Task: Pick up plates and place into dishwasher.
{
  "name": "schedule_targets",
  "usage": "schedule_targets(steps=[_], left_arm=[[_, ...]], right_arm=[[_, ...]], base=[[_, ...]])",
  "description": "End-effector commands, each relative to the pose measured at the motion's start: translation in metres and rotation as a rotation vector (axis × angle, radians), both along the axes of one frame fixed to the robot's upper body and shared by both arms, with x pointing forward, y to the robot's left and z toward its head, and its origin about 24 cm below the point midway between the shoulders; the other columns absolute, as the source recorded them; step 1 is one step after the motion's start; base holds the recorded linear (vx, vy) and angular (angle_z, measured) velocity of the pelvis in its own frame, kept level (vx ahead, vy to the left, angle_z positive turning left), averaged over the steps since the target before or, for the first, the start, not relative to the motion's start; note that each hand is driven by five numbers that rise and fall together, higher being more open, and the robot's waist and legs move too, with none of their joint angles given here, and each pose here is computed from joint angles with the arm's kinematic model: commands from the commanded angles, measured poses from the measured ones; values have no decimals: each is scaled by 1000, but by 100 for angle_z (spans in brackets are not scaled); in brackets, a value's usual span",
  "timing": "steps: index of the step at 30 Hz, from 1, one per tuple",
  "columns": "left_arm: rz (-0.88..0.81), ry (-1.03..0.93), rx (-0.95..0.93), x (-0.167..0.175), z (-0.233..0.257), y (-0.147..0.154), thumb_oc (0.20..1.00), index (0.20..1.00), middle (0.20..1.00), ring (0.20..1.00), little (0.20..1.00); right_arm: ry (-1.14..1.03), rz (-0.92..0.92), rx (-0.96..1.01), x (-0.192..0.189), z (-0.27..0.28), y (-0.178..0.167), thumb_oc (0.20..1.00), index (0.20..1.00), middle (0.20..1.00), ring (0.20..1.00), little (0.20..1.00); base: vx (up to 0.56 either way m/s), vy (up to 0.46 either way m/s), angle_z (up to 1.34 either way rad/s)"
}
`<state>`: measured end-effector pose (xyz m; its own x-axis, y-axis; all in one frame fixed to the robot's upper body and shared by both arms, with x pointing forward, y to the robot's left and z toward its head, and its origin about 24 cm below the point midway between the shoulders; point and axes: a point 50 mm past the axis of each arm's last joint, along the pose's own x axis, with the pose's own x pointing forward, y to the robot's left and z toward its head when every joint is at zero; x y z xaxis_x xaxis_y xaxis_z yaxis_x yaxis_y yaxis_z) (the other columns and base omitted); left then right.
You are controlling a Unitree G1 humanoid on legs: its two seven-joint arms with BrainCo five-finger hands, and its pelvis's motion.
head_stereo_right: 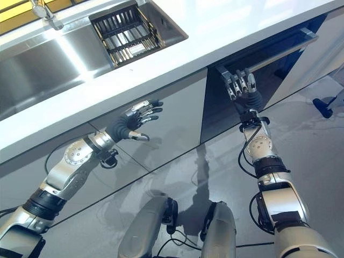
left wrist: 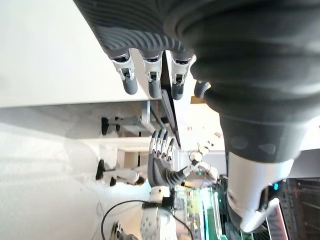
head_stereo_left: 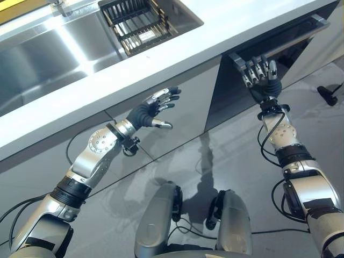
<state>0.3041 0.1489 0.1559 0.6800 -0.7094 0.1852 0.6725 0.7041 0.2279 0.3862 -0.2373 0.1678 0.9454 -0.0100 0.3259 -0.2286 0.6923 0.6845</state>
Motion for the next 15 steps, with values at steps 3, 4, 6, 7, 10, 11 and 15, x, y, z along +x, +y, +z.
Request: schedule_targets(steps=[3, 4, 6, 7, 10, 11, 15], left_arm=[[14, 193, -98, -8, -55, -15, 1000, 1000, 1000, 1000, 1000], [32, 257, -119, -10, -74, -17, 1000, 1000, 1000, 1000, 1000], [57, 369, -124, -22, -114, -19, 1000, 1000, 1000, 1000, 1000], [75, 406, -131, -28, -126, -18, 1000, 1000, 1000, 1000, 1000], [158, 565, -140, -51, -175, -9, 1000, 1000, 1000, 1000, 1000], [177, 603, -138, -56, -185, -7, 1000, 1000, 1000, 1000, 1000], [348, 807, -132, -82, -231, 7, 1000, 1000, 1000, 1000, 1000]], right_arm=[[125, -164, 8, -13, -49, 7, 1000, 1000, 1000, 1000, 1000], [175, -160, 27, -18, -68, 16, 1000, 1000, 1000, 1000, 1000], [284, -137, 56, -37, -112, 33, 1000, 1000, 1000, 1000, 1000], [331, -121, 52, -44, -126, 37, 1000, 1000, 1000, 1000, 1000], [522, -35, 23, -88, -189, 55, 1000, 1000, 1000, 1000, 1000], [564, -3, 17, -96, -199, 59, 1000, 1000, 1000, 1000, 1000], [780, 157, -56, -144, -246, 77, 1000, 1000, 1000, 1000, 1000]], base=[[49, 14, -12], [115, 0, -19], [144, -16, -16], [147, 1, -10], [171, 20, -10], [156, 26, -20], [99, 47, -19]])
